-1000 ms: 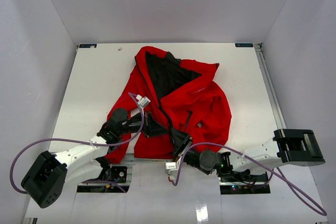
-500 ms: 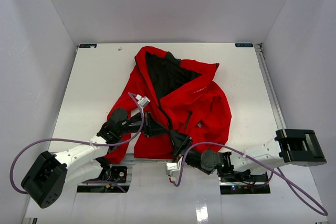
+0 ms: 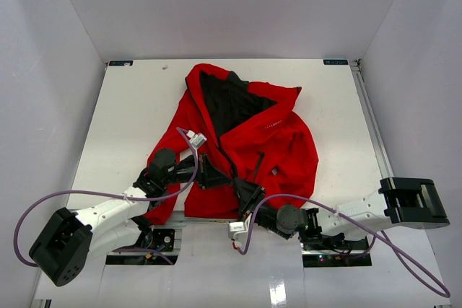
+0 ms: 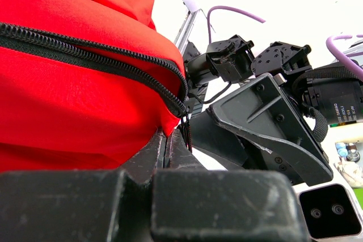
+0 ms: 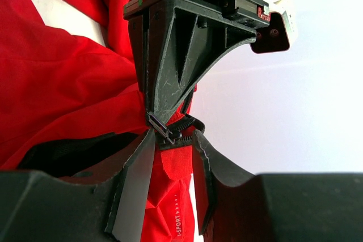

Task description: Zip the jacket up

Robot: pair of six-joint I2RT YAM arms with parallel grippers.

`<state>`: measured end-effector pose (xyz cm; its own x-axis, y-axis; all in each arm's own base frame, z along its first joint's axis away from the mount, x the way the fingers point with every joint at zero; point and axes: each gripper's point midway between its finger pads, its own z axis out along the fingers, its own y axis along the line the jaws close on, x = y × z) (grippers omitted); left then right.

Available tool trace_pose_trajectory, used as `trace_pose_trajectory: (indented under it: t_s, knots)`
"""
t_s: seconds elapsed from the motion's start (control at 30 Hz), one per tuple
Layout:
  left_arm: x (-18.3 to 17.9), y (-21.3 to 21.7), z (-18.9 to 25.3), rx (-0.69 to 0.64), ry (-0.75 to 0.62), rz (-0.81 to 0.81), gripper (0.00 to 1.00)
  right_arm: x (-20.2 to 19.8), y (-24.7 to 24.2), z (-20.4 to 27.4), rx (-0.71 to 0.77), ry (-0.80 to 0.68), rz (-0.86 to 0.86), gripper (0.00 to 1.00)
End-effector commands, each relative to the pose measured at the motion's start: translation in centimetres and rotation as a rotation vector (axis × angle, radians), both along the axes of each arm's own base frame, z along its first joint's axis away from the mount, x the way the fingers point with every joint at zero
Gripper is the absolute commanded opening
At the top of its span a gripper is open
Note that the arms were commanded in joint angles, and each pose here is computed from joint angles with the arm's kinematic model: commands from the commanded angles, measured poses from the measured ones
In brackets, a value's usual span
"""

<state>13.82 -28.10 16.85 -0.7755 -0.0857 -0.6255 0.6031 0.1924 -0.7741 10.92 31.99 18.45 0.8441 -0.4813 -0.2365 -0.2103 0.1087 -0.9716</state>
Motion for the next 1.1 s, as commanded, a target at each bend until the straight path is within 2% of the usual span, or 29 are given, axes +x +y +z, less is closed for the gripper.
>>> trace_pose_trajectory:
  t_s: [0.0, 0.33, 0.53, 0.7, 1.07]
  knots:
    - [-0.2, 0.1, 0.6, -0.013, -0.023, -0.016, 0.0, 0.1, 0.6, 2.6, 0.115, 0.021, -0.008, 0.39]
    - [-0.3, 0.1, 0.8, -0.019, -0.028, -0.021, 0.0, 0.0, 1.7, 2.9, 0.105, 0.01, -0.002, 0.39]
    - [-0.4, 0.1, 0.7, -0.018, -0.028, -0.024, 0.0, 0.0, 2.0, 3.2, 0.115, 0.006, -0.002, 0.32]
    - [-0.3, 0.1, 0.7, -0.016, -0.029, -0.022, 0.0, 0.0, 1.9, 3.6, 0.135, 0.01, -0.006, 0.22]
    - [0.1, 0.2, 0.1, 0.01, -0.028, -0.001, 0.0, -0.1, 1.4, 4.4, 0.193, 0.058, 0.006, 0.17]
